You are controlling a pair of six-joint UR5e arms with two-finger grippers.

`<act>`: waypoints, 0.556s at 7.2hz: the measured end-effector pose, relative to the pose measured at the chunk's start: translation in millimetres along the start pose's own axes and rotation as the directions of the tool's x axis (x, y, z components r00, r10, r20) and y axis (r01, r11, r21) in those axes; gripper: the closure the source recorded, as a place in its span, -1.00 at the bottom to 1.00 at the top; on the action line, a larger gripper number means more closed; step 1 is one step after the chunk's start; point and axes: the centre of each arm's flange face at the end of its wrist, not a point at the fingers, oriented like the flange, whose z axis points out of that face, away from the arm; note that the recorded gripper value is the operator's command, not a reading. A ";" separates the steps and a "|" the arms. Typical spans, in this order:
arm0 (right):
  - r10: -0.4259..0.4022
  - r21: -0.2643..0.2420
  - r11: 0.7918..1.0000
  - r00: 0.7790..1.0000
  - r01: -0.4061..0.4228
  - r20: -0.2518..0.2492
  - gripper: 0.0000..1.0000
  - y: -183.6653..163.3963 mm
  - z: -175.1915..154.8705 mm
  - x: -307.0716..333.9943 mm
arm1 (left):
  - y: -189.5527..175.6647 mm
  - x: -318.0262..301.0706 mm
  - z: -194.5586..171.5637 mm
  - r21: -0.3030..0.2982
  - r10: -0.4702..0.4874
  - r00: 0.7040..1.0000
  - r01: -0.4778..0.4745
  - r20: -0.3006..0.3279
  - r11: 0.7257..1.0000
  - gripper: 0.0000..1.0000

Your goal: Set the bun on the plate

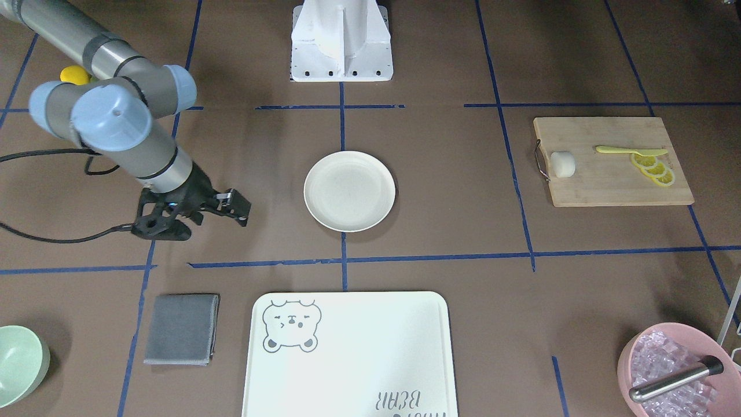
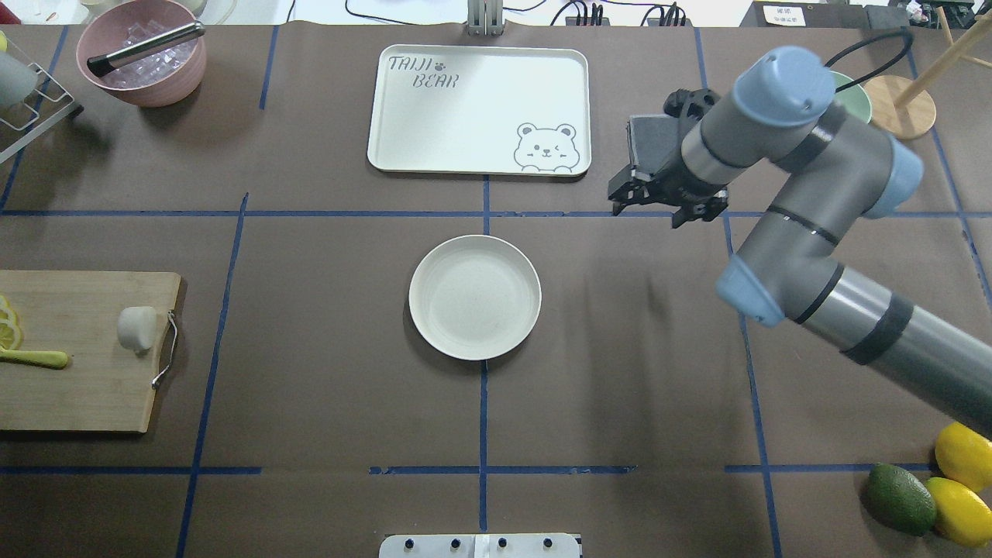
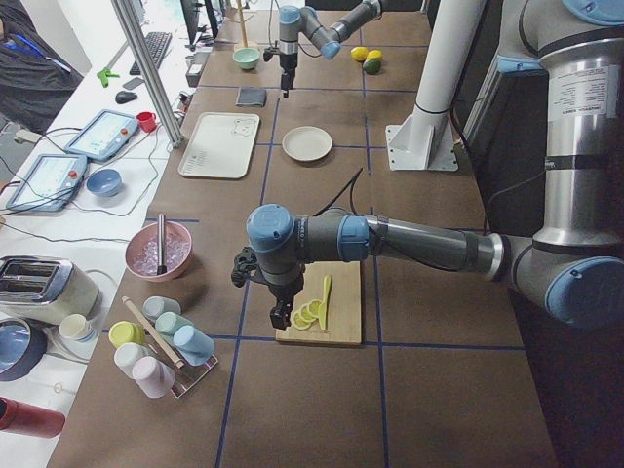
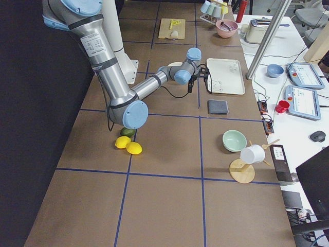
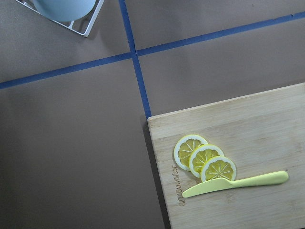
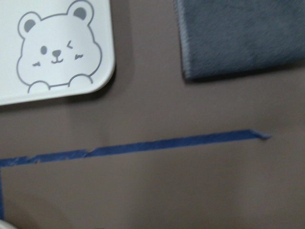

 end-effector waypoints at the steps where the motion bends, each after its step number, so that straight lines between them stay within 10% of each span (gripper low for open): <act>1: -0.064 -0.003 0.998 0.998 0.064 -0.023 -1.00 -33.7 -30.3 61.3 | -2.4 1.7 -1.5 0.004 0.004 1.000 -0.004 0.001 1.000 -1.00; 4: -0.250 0.012 0.968 0.963 0.252 -0.100 -1.00 -73.8 -114.9 288.7 | -14.3 8.2 -6.8 0.053 0.059 0.998 -0.060 0.016 0.997 -1.00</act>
